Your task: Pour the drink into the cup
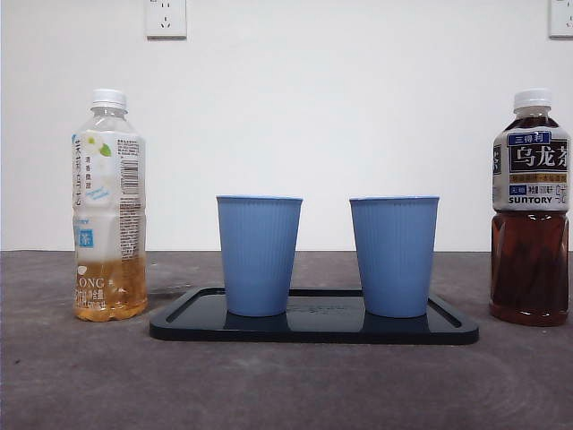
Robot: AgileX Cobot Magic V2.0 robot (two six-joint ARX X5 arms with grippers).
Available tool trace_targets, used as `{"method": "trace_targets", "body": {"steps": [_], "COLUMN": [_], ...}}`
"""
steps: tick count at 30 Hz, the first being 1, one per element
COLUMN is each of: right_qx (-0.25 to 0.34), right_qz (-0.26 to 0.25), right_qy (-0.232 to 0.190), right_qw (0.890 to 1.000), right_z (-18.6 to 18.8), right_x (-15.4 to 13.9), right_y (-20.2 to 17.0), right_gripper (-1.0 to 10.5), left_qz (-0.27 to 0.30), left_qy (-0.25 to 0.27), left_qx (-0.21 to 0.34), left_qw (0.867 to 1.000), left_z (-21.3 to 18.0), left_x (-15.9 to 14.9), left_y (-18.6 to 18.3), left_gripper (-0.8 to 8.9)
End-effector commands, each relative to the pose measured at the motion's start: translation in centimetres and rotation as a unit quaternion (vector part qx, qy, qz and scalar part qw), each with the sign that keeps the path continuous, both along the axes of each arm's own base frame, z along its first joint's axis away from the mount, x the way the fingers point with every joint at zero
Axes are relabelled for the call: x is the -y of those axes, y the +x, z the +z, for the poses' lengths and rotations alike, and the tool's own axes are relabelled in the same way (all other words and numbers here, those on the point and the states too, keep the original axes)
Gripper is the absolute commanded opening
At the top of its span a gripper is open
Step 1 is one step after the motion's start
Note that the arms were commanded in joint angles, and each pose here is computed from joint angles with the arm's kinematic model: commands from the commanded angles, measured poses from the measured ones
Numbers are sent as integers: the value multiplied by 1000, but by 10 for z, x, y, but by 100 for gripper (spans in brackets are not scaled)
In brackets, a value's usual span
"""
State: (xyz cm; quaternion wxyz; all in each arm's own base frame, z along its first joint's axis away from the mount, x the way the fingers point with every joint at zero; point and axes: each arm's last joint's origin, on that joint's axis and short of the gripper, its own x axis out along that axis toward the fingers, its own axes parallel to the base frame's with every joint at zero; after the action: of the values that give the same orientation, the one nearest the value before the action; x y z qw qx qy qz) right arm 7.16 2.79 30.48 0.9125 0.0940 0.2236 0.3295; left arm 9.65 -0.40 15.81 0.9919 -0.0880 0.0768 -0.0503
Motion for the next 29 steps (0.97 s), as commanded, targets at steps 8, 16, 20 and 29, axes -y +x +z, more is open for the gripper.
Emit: {"method": "trace_targets", "body": {"steps": [8, 16, 20, 29], "right_qx": [124, 146, 143, 151], "right_qz": [-260, -309, -306, -308], "right_qy": [-108, -116, -121, -120], "right_qw": [952, 933, 933, 932], "right_z": [-76, -143, -154, -152], "right_x": [20, 24, 23, 23], "right_y": [16, 22, 23, 24], "right_gripper": [15, 15, 15, 15], "left_qz": [1, 1, 1, 1], "left_qy": [6, 6, 6, 6], "left_qx": [-3, -3, -3, -3], "left_qw": [1000, 1000, 1000, 1000], "left_z": [-6, -6, -6, -6], "left_x": [0, 0, 0, 0], "left_y": [1, 1, 1, 1], "left_gripper": [19, 19, 19, 19]}}
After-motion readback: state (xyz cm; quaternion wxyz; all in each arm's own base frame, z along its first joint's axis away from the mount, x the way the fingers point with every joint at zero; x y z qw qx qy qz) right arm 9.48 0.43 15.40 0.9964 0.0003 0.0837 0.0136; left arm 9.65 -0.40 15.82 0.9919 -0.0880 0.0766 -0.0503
